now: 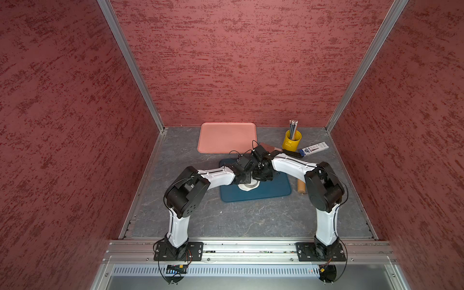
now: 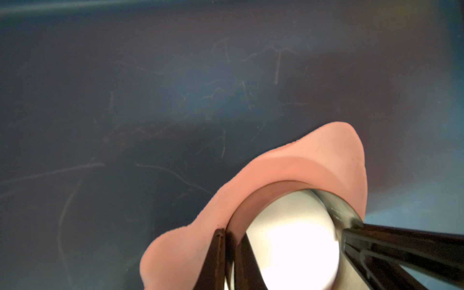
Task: Roll out the dumpling wrappers from the dough
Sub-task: Press the dumpling wrapper on the work surface.
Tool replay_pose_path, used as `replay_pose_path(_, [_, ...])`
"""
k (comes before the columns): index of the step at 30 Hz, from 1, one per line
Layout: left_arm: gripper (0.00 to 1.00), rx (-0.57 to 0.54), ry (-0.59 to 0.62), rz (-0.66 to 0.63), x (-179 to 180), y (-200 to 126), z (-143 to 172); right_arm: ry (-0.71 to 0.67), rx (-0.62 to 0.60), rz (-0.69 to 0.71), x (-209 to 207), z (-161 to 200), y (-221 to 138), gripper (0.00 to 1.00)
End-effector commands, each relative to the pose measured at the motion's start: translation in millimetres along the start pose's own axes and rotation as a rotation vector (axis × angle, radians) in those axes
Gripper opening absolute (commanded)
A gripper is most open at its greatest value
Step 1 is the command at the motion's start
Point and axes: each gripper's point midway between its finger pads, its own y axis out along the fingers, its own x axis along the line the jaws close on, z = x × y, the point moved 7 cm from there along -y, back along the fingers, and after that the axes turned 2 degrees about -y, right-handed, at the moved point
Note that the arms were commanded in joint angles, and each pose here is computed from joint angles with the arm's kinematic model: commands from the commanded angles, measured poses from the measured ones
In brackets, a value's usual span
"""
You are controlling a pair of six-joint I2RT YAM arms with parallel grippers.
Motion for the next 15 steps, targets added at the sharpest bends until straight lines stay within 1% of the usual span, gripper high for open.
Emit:
replay_pose_path(1, [0.0, 0.214, -0.056, 0.136, -10.1, 27.1, 37.2, 0.023, 0.001, -0.086, 16.9, 1.0, 28.9, 0.0])
replay_pose_path(4, [0.0, 0.181, -0.05, 0.115, 4.0, 34.8, 13.7, 0.009, 0.077, -0.168, 40.2, 39.2, 32.0, 0.0])
replay_pose_path(6, [0.0, 0.152, -0.026, 0.097, 5.7, 32.9, 5.6, 0.01, 0.095, -0.181, 43.9, 47.6, 32.1, 0.0])
replay_pose_path(9, [0.0, 0.172, -0.012, 0.097, 1.5, 31.1, 16.2, 0.021, 0.051, -0.118, 27.0, 30.9, 34.3, 0.0])
replay_pose_path(13, [0.0, 0.229, 0.001, 0.158, -23.3, 21.5, 48.7, 0.06, -0.029, -0.036, -4.2, -13.7, 35.3, 0.0])
replay_pose_path(15, [0.0, 0.227, -0.005, 0.179, -27.8, 18.7, 52.1, 0.058, -0.042, -0.024, -6.8, -23.4, 30.5, 0.0])
